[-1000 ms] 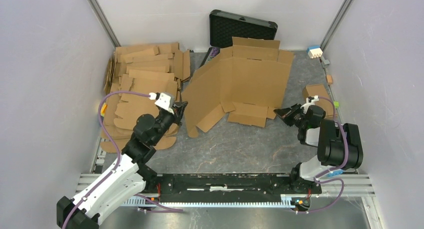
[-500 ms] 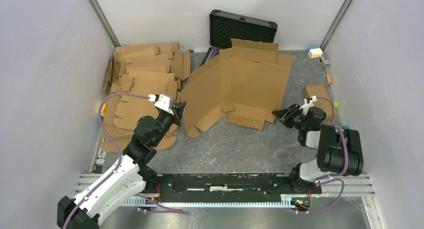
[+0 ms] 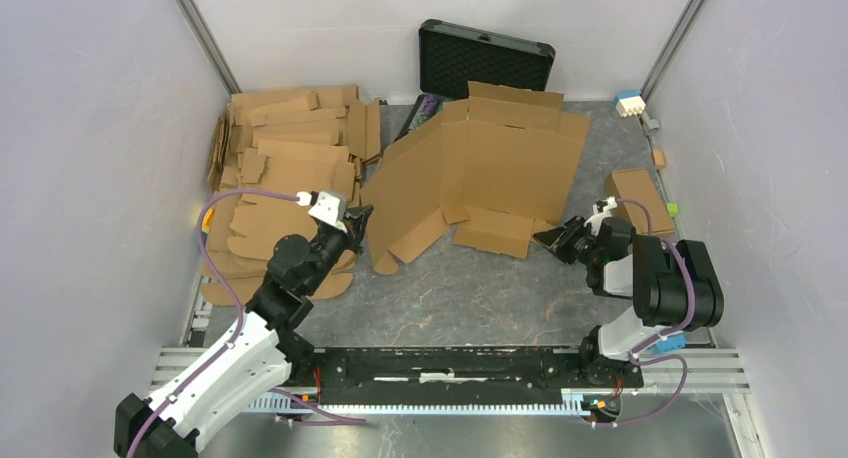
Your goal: Fold the paper box
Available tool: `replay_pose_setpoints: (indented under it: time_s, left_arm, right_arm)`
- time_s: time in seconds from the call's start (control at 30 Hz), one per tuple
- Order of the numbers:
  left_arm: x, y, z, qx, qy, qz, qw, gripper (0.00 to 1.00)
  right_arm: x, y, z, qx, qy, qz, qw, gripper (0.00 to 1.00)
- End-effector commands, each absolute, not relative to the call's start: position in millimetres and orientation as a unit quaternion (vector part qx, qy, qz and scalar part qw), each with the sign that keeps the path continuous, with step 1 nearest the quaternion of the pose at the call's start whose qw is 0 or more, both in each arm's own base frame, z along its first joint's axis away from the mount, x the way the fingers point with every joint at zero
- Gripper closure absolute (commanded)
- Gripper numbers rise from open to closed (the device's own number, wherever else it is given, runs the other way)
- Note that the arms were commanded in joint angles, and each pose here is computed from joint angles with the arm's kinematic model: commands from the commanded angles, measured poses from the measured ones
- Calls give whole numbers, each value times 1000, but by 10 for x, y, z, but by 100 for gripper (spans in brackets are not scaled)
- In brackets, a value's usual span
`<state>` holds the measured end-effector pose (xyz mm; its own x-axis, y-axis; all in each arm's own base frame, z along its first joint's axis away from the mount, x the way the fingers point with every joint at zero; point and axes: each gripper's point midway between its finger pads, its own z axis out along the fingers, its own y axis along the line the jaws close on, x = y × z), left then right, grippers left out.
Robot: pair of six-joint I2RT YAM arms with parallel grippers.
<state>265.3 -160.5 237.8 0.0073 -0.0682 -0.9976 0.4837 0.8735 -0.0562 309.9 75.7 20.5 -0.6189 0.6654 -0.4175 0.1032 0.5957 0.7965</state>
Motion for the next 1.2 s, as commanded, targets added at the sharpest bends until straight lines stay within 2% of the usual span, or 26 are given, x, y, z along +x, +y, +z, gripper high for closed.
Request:
replay_pose_setpoints:
  time_s: [0.0, 0.07, 0.17, 0.47, 0.83, 1.0, 1.17]
  left_arm:
    - [2649, -1594, 2524, 152, 653, -199, 715, 98]
    - [2674, -1547, 2510, 142, 658, -187, 715, 98]
    - [2710, -1455, 2479, 123, 667, -168, 715, 98]
    - [2715, -1291, 2490, 94, 659, -143, 732, 98]
    - [2763, -1257, 2544, 98, 647, -122, 746, 98]
    - [2758, -1255, 2555, 99, 642, -122, 751, 98]
    - [2756, -1236, 2550, 98, 641, -118, 752, 98]
  right_arm:
    - [3117, 769, 215, 231, 810, 387, 374, 83]
    - [3122, 761, 276, 233, 805, 393, 378, 92]
    - [3123, 699, 401, 239, 793, 403, 389, 98]
    - [3030, 737, 688, 212, 780, 442, 388, 93]
    - [2607, 695, 403, 144, 850, 361, 356, 94]
    - [2407, 834, 345, 127, 855, 393, 315, 94]
    - [2322, 889, 408, 112, 853, 405, 309, 94]
